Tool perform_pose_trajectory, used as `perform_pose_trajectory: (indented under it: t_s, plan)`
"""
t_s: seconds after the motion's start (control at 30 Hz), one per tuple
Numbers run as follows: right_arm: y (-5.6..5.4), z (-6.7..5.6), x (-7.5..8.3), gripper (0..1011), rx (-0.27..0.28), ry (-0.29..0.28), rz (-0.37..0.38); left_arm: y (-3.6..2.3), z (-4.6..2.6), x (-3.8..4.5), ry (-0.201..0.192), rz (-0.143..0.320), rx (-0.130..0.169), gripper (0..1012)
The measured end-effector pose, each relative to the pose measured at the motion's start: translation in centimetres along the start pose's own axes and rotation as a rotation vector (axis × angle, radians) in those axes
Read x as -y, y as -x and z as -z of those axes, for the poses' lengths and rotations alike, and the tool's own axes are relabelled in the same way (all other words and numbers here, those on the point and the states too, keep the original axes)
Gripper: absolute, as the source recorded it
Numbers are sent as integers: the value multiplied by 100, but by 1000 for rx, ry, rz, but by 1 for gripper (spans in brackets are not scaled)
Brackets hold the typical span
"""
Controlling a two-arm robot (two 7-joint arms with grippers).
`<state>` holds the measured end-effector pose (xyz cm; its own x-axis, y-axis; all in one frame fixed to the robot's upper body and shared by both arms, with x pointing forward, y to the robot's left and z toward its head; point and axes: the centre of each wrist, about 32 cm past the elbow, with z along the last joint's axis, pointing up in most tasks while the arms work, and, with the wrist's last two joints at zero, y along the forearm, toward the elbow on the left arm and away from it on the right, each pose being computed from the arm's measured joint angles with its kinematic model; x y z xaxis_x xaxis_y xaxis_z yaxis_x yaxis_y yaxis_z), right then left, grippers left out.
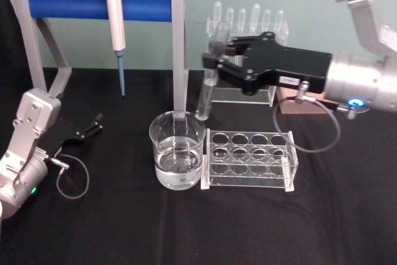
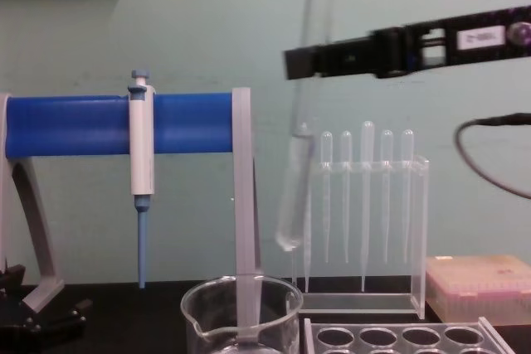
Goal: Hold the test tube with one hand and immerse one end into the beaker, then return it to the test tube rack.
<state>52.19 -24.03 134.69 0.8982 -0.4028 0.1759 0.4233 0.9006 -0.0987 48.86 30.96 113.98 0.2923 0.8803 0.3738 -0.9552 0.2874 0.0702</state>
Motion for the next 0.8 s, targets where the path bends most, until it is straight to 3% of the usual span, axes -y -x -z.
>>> perform_pose_trajectory:
  t_s: [0.13, 0.37, 0.8]
  plan:
    - [36, -11, -203, 241, 2, -3, -44, 0, 0, 0, 0, 0, 0, 1000]
    - [50, 84, -399, 241, 4, 24, -52, 0, 0, 0, 0, 0, 0, 1000]
    - [51, 450, -603, 241, -29, 54, -25, 0, 0, 0, 0, 0, 0, 1000]
